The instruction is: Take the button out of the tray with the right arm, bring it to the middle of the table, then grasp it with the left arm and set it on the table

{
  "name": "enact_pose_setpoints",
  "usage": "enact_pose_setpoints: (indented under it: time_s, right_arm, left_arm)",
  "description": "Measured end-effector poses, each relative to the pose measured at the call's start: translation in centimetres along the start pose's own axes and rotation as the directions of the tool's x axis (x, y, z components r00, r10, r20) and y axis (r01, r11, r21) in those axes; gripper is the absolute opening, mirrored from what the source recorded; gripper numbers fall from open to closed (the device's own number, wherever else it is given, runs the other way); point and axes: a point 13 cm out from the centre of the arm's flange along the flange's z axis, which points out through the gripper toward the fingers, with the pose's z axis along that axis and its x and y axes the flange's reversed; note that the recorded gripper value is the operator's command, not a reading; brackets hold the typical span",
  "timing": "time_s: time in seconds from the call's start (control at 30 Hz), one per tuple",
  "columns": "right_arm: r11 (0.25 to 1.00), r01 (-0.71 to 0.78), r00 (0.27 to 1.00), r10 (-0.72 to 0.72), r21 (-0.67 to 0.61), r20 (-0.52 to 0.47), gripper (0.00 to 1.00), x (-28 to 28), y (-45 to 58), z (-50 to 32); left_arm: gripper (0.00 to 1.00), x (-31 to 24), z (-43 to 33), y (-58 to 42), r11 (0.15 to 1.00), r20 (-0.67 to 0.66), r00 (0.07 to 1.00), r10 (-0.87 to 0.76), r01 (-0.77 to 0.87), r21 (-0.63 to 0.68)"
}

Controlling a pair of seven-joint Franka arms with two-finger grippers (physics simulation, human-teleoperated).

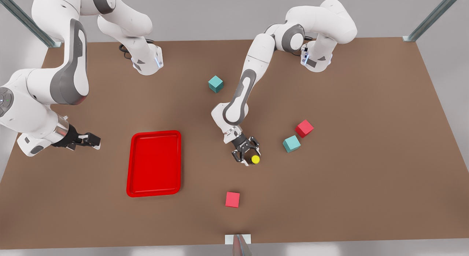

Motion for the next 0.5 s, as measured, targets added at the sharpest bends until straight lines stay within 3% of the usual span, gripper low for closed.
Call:
enact_pose_setpoints:
  time_s: [0.3,0.5]
  right_arm:
    - [1.0,0.0,1.0,0.0,0.0,0.0,1.0,0.0,0.0,0.0]
    - [1.0,0.0,1.0,0.0,0.0,0.0,1.0,0.0,0.0,0.0]
  left_arm:
    - [1.0,-6.4,-1.9,-1.2,0.996,-0.03,0.996,-0.09,0.089,-0.021]
    - [1.0,-25.4,-1.7,-1.5,0.943,-0.211,0.921,-0.326,0.301,-0.141]
